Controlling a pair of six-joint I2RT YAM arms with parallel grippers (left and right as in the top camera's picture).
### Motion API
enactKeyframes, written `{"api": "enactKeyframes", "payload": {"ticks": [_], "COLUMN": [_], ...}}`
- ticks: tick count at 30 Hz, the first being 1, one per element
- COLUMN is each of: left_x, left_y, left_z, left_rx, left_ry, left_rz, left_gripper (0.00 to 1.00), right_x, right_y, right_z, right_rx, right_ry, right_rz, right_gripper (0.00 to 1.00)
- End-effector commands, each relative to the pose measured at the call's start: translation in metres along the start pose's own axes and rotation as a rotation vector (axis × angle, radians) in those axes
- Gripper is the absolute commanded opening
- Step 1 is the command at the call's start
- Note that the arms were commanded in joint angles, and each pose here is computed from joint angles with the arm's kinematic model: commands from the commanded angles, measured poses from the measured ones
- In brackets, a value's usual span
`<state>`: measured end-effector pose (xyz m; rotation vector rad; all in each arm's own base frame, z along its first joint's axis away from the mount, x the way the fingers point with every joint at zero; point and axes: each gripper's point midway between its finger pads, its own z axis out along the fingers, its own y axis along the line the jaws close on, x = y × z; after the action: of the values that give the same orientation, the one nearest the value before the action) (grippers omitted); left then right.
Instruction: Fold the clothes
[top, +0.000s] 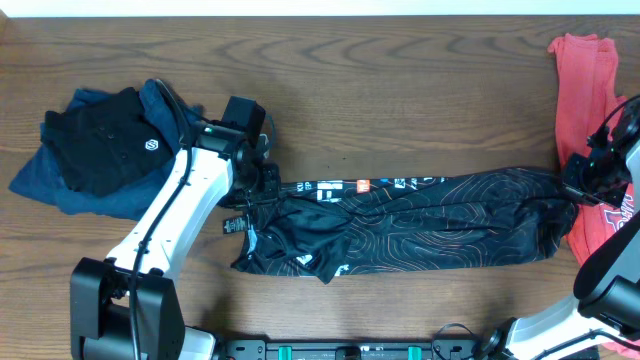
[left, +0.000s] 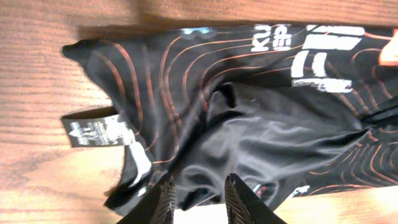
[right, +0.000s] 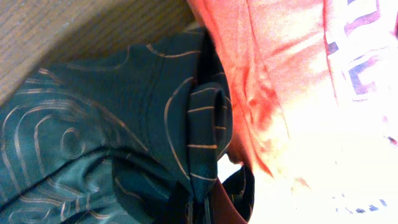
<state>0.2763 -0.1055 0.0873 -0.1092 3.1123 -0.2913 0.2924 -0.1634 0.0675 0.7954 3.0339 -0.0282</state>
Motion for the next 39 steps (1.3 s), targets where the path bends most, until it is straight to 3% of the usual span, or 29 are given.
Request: {"api": "enactKeyframes", "payload": {"ticks": [1, 17, 19, 39], "left_x": [-0.004, -0.005, -0.005, -0.004], "left_y": [0.0, 0.0, 0.0, 0.0], "left_z": [-0.007, -0.007, -0.007, -0.007], "left_rx": [-0.002, -0.002, -0.002, -0.002], "left_ry": [-0.024, -0.024, -0.024, -0.023], "left_rz": [0.007, 0.007, 0.007, 0.007], "left_gripper": [0.29, 0.3, 0.34, 0.41], "right_x": [0.002, 0.068, 0.076, 0.14], "right_y": [0.012, 0.111, 0.121, 0.2], "right_z": [-0.006, -0.011, -0.012, -0.003], "right_rx": [0.029, 0.078, 0.087, 0.13], "right_ry": [0.006, 0.162, 0.174, 0.159], "right_rz": [-0.026, -0.251, -0.286, -0.556], "right_gripper": [0.01, 0.01, 0.01, 0.02]}}
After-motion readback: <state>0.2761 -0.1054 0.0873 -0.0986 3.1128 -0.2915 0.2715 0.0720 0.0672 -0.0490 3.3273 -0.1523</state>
